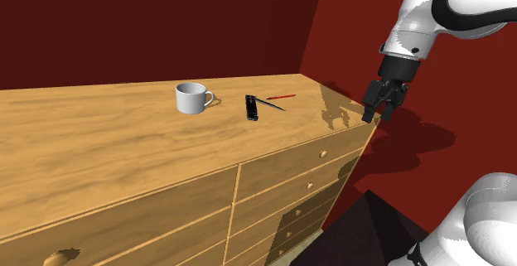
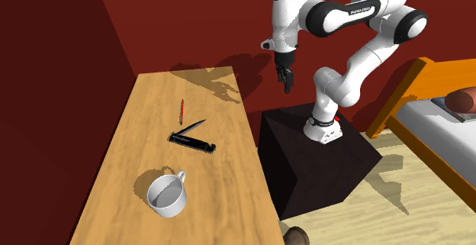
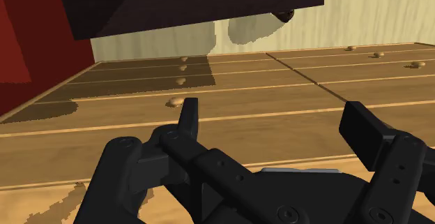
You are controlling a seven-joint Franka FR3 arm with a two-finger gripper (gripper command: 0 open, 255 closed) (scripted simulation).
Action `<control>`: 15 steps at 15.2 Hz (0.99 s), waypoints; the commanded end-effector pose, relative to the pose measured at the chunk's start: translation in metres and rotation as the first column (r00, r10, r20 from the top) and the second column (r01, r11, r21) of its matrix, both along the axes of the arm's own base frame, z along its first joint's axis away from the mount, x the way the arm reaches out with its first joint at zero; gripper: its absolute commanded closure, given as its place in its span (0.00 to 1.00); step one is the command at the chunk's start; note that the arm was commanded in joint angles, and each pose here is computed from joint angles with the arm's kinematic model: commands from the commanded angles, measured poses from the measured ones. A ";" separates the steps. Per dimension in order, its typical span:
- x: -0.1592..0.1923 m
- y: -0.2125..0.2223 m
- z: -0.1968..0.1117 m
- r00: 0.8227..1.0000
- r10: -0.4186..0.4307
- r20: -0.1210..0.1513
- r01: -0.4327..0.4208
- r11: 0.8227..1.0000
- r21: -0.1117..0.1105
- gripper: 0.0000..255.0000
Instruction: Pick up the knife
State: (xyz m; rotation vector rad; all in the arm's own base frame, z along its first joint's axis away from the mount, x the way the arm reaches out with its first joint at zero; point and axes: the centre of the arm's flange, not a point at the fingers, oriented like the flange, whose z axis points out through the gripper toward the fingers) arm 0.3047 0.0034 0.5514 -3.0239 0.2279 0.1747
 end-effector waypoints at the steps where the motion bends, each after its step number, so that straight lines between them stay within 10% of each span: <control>1: 0.000 0.000 0.000 1.000 0.000 0.000 0.000 1.000 0.000 0.00; 15: 0.165 0.061 -0.047 0.982 -0.189 0.009 0.189 0.981 -0.038 0.00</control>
